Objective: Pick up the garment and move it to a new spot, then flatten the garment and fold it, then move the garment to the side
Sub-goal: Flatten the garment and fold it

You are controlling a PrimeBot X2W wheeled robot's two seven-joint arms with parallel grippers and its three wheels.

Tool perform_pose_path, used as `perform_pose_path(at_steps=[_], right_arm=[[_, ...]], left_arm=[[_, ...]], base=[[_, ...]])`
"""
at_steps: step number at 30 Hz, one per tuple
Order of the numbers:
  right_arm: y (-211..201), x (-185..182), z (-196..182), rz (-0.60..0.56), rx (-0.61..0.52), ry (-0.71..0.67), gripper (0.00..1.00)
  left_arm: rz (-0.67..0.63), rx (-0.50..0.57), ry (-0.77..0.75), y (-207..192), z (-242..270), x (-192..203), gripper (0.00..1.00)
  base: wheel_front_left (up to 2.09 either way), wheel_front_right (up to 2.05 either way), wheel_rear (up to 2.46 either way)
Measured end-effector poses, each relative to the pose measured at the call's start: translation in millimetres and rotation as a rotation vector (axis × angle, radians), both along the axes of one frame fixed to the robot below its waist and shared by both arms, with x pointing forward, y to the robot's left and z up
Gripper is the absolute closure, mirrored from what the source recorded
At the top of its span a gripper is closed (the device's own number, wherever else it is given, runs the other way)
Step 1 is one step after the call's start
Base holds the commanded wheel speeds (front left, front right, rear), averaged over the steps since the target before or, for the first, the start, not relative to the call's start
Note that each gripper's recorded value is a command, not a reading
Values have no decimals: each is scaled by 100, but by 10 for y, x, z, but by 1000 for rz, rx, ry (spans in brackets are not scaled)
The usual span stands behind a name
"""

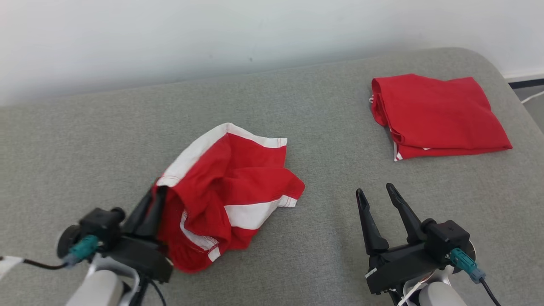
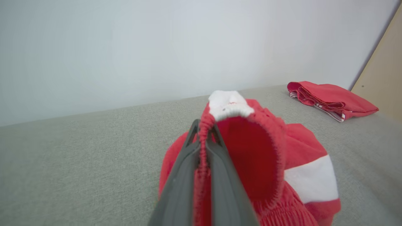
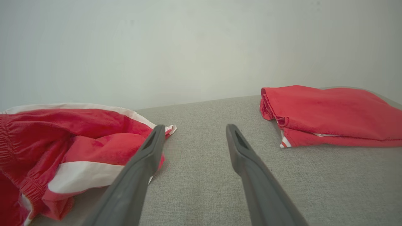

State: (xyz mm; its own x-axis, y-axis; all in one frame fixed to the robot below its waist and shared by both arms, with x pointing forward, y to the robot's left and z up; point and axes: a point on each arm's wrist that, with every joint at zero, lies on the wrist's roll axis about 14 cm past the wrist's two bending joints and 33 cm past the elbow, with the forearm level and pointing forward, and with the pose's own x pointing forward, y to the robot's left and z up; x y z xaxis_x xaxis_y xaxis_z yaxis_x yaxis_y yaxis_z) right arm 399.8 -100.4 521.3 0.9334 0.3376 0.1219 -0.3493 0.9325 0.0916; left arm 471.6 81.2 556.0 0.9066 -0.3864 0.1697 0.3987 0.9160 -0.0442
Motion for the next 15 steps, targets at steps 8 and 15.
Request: perform_pose_path(at_steps=[8,15], right_arm=[[50,-2,5,20,-2,-1,0],[-74,0,-36,-14,-4,13,0]], left_arm=[[73,28,46,499,-81,150,100],[120,70,91,779,-192,389,100]], base=[[0,0,0],[0,0,0]])
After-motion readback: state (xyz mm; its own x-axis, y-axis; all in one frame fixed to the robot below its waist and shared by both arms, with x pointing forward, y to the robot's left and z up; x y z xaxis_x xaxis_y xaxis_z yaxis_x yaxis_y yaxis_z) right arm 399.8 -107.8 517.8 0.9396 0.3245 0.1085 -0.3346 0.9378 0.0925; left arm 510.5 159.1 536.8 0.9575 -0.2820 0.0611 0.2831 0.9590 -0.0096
